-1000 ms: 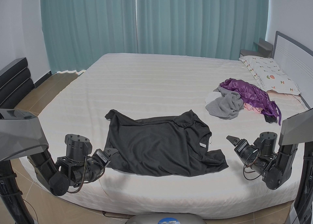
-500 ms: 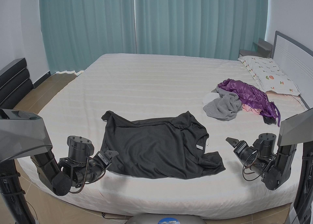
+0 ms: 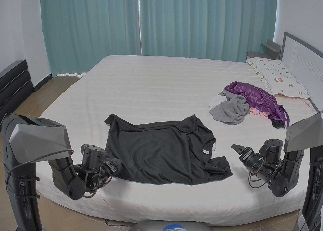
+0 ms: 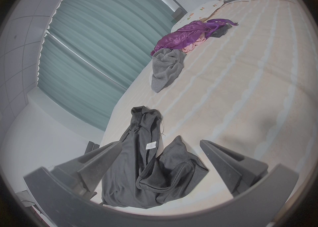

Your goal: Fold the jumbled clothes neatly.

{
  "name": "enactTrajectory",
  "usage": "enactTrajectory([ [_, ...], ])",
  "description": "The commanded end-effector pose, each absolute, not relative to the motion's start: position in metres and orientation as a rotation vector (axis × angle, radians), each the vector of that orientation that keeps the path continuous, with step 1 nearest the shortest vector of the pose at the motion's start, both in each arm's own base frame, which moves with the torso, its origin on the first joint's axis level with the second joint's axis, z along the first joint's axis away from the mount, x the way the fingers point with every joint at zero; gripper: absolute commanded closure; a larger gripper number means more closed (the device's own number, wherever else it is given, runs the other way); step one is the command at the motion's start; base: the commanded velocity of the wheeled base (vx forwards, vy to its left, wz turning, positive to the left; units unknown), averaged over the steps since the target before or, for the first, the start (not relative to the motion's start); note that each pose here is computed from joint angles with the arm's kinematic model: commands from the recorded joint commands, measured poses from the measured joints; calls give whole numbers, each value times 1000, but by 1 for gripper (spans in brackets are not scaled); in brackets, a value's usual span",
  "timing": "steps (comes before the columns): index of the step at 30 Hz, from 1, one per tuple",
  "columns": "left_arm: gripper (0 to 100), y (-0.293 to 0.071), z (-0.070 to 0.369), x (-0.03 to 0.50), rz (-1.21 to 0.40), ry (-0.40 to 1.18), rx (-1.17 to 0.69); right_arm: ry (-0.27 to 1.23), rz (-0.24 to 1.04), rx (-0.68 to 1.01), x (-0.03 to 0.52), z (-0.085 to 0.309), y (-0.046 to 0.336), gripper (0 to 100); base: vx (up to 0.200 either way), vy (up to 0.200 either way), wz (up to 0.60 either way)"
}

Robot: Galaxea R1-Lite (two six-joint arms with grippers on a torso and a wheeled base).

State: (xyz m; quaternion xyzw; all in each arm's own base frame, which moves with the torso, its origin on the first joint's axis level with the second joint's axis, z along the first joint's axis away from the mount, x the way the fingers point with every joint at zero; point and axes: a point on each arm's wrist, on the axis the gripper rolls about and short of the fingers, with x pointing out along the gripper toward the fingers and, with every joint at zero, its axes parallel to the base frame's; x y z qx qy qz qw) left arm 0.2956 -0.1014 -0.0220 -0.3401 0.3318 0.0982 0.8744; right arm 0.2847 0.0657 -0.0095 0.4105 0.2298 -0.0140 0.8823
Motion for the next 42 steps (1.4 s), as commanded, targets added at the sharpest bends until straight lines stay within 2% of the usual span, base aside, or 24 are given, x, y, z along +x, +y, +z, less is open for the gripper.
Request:
enactTrajectory([
  [1,0,-101,-40,306,221,704,-687,479,-28,854,286,-13,66,0,0,0,0],
  [13,0,-89,-46,322,273,662,-657,497,-29,845,286,-19,68,0,0,0,0],
  [14,100,-89,-47,321,273,662,-657,497,-29,843,286,-19,68,0,0,0,0],
  [22,100,-86,-42,317,291,655,-652,509,-35,833,286,-23,68,0,0,0,0],
  [28,100,-75,-19,307,320,606,-655,521,-40,814,286,-28,67,0,0,0,0],
  [37,100,-71,-4,292,291,611,-572,536,-47,796,284,-31,66,0,0,0,0],
  [42,100,-68,12,285,272,583,-548,575,-49,731,280,-41,65,0,0,0,0],
])
